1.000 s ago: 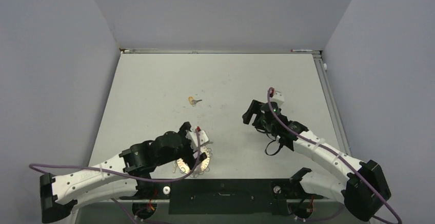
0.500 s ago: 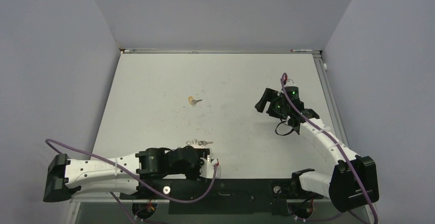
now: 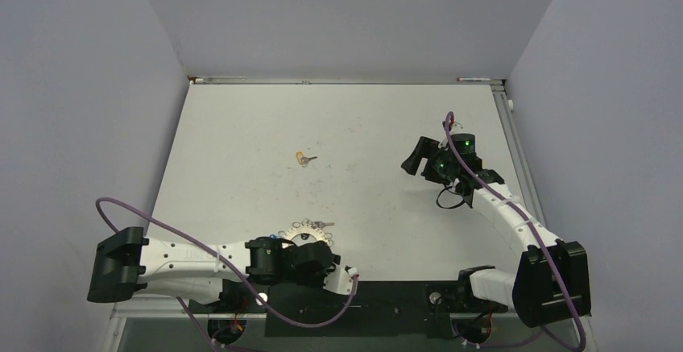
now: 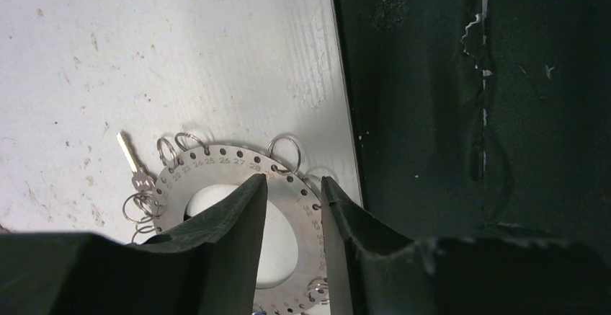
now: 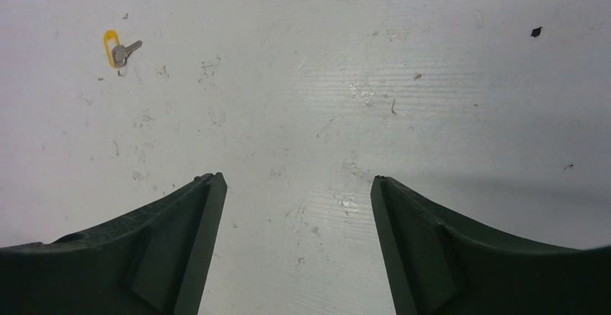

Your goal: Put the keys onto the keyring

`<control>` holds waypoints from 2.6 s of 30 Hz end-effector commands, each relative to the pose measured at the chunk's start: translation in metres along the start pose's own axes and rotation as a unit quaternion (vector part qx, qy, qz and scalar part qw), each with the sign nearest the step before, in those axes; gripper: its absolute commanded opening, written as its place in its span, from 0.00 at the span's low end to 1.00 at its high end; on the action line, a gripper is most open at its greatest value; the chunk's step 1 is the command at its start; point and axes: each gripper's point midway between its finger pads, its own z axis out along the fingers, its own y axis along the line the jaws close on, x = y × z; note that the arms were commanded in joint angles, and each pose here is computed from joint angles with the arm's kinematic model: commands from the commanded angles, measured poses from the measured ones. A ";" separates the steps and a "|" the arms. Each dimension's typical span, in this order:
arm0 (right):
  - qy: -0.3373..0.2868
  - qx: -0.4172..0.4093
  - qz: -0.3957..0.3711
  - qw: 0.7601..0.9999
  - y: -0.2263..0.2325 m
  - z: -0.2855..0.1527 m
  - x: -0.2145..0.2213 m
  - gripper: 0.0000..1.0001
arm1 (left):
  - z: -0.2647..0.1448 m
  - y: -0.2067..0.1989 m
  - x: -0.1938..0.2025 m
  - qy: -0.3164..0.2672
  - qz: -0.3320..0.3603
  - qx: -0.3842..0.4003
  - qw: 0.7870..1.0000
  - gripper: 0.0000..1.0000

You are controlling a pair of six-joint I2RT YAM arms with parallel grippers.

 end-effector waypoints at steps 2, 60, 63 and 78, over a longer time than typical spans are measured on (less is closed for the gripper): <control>-0.030 -0.027 -0.016 0.999 0.012 -0.002 -0.019 0.76 | 0.012 0.004 -0.015 -0.017 0.001 -0.008 1.000 0.30; -0.059 -0.133 -0.048 0.988 0.047 -0.017 -0.021 0.70 | -0.018 0.034 -0.051 -0.118 -0.090 -0.023 0.989 0.00; -0.084 -0.172 -0.060 0.980 0.061 -0.026 -0.027 0.70 | -0.033 0.044 -0.063 -0.162 -0.105 -0.035 0.981 0.00; -0.261 -0.388 -0.153 0.871 0.140 -0.121 -0.036 0.69 | -0.113 0.093 -0.098 -0.356 -0.176 -0.110 0.911 0.00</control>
